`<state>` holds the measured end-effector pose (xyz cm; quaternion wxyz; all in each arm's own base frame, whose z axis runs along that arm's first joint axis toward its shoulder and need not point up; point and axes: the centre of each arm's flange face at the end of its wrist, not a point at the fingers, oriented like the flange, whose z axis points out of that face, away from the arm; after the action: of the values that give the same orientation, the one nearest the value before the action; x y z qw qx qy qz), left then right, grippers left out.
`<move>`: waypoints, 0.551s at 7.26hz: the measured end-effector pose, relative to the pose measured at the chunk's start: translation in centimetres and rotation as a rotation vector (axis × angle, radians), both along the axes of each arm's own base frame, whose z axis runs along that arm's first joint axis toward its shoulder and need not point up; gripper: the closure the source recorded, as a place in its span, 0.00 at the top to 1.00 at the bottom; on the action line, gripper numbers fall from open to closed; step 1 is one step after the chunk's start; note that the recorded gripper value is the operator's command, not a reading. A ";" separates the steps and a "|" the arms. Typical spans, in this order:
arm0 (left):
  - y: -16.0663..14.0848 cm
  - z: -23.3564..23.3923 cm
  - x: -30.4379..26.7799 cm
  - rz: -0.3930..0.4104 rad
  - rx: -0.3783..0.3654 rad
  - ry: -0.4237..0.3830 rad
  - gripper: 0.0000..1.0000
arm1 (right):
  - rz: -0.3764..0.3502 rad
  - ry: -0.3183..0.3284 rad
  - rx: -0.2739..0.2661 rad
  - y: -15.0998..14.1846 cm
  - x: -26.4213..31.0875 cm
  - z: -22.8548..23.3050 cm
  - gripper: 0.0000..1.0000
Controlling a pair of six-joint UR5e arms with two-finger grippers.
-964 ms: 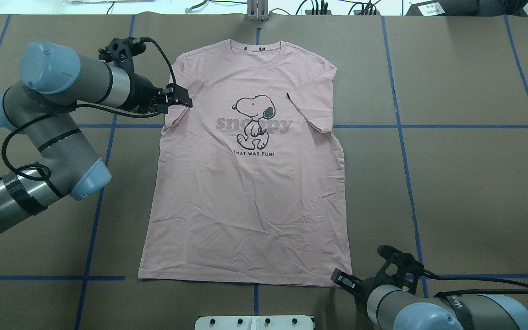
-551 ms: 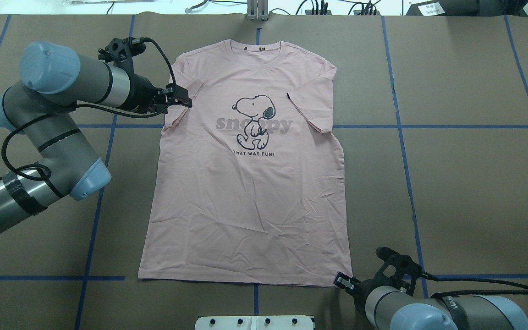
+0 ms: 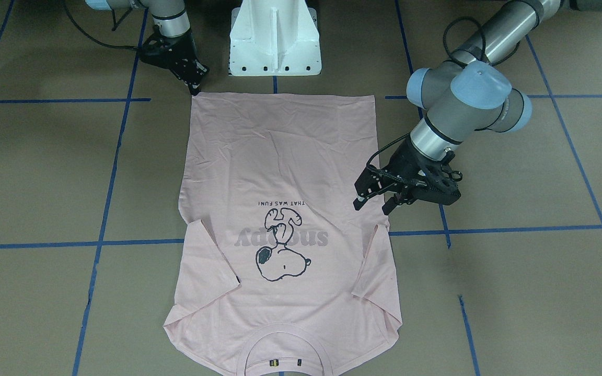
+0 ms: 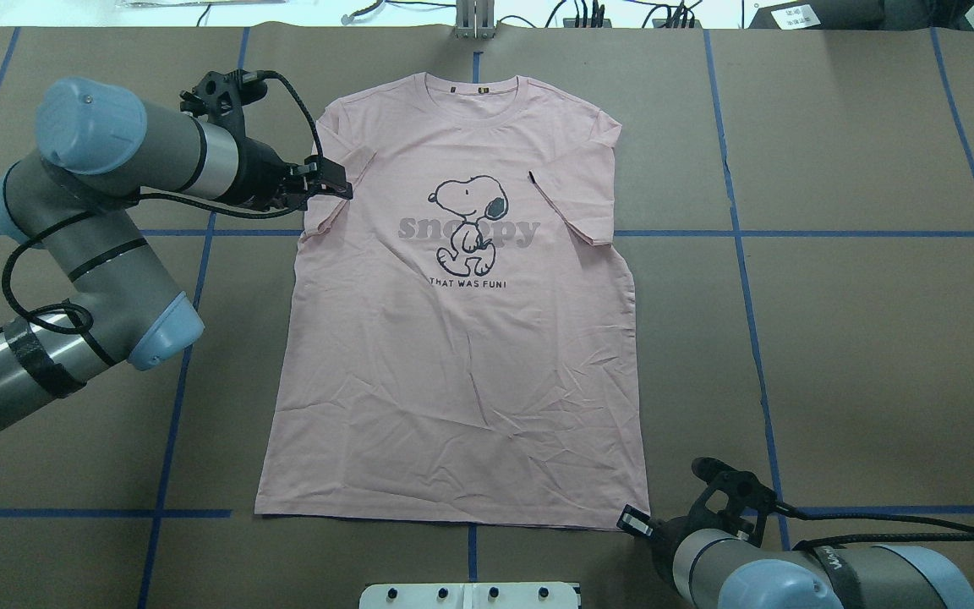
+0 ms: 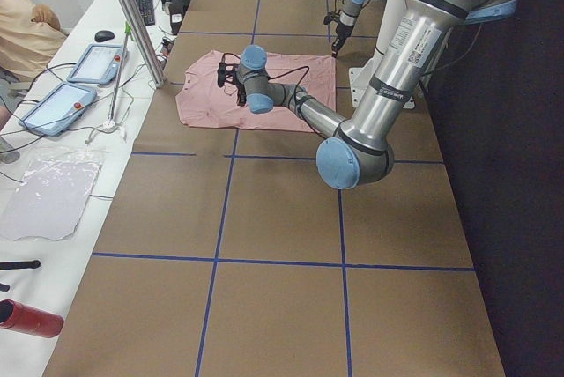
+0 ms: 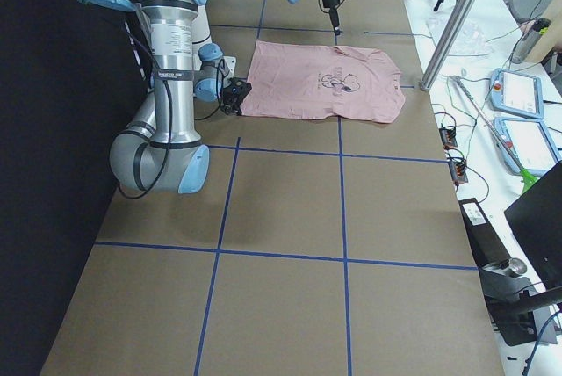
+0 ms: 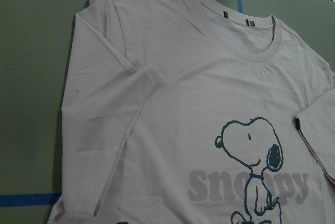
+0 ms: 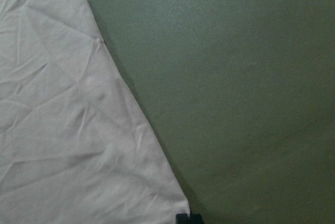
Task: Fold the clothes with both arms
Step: 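Fold the other sleeve in with the left gripper while the right moves to the hem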
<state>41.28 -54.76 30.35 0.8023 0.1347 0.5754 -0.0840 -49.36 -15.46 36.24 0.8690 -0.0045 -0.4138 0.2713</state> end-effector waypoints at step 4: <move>2.8 1.4 -0.9 -0.014 -0.113 0.029 0.80 | -0.019 -0.059 -0.018 -0.3 1.1 -2.7 0.00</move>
<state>40.37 -51.95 31.70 0.7997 0.0919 0.5803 -0.1238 -48.29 -15.77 33.51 0.8589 -0.0243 -0.4365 0.2667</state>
